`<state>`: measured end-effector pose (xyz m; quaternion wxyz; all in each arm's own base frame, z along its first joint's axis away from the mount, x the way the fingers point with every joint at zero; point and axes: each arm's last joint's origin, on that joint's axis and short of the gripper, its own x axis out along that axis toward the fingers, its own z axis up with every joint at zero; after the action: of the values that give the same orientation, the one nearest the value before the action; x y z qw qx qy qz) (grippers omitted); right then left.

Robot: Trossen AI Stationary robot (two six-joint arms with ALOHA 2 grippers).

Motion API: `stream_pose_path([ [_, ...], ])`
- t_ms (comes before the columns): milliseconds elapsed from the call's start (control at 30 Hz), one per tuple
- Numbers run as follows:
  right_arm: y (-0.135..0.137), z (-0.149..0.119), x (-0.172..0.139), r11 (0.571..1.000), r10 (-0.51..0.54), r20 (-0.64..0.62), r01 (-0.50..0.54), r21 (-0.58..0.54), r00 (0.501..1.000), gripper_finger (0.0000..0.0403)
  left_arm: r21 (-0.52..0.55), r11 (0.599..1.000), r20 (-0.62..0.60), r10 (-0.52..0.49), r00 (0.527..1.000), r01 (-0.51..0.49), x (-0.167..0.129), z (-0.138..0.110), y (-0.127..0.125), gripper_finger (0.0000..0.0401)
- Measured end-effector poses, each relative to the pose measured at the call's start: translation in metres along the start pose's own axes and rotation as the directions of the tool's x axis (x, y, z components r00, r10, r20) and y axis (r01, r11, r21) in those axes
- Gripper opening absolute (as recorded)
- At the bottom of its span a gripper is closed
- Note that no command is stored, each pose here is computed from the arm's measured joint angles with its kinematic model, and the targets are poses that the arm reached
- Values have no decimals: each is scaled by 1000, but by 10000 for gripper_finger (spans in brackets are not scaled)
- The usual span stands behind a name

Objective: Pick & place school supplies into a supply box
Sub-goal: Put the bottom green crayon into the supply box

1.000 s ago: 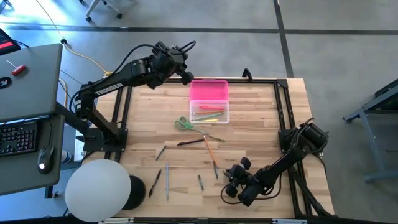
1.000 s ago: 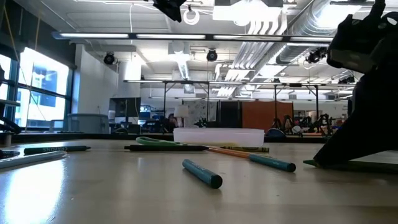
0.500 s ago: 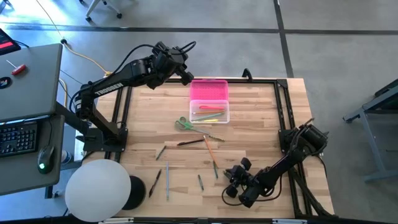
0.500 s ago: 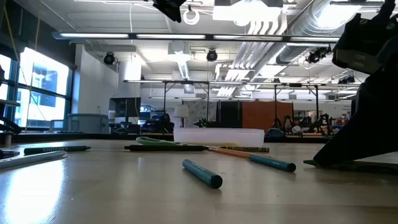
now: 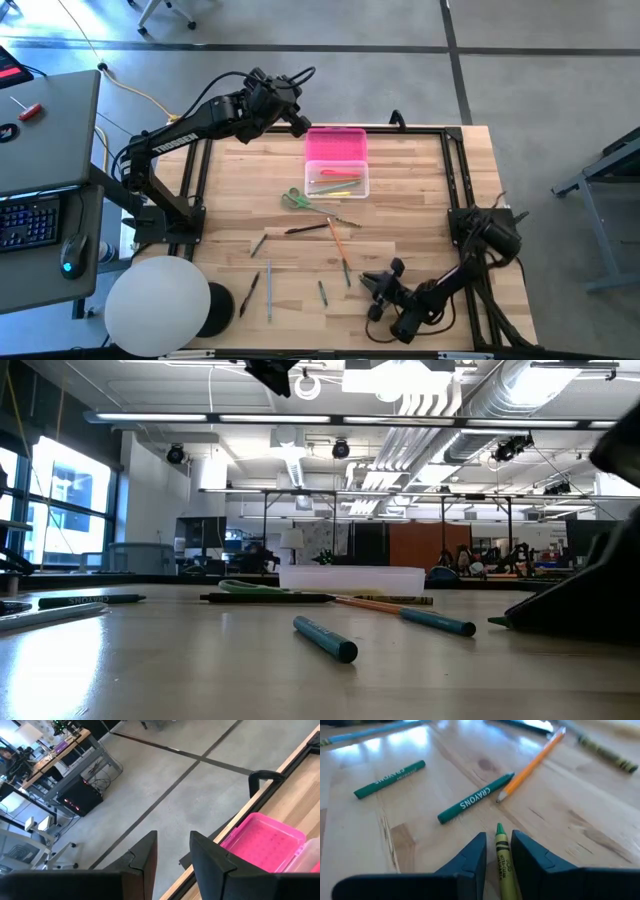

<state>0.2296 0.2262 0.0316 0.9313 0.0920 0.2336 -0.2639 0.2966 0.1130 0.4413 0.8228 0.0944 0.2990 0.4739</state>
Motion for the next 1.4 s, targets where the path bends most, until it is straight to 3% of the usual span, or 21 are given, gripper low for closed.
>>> stream_pose_path([
  [133,1,-11,-5,995,10,48,-5,-96,999,71,4,1000,-5,-7,1000,7,0,-1,0,147],
  [300,-1,-13,-5,998,-1,50,5,-68,999,60,2,999,-2,-41,999,41,0,0,-1,147],
  [500,-1,-13,-5,998,0,57,4,-66,998,11,2,997,0,-71,997,71,0,0,-2,147],
  [700,4,-7,-2,996,20,83,-12,-93,996,11,6,997,0,-78,997,78,0,0,-2,147],
  [800,6,12,-1,995,14,73,-7,-99,997,7,18,997,0,-78,997,78,0,0,-2,147],
  [900,1,42,1,979,-1,28,7,-201,1000,12,21,997,-1,-78,997,78,0,-1,-2,147],
  [1033,-16,103,3,945,-94,73,112,-307,993,10,25,997,-2,-78,997,78,0,-1,-2,147],
  [1267,-88,190,38,851,-385,86,390,-351,919,11,53,996,-11,-78,997,79,0,-2,-2,147],
  [1333,-112,204,58,839,-414,43,399,-369,909,13,57,996,-15,-74,997,75,0,-2,-2,147],
  [1400,-133,211,81,868,-356,-12,326,-374,934,11,60,995,-19,-73,997,74,0,-3,-2,147],
])
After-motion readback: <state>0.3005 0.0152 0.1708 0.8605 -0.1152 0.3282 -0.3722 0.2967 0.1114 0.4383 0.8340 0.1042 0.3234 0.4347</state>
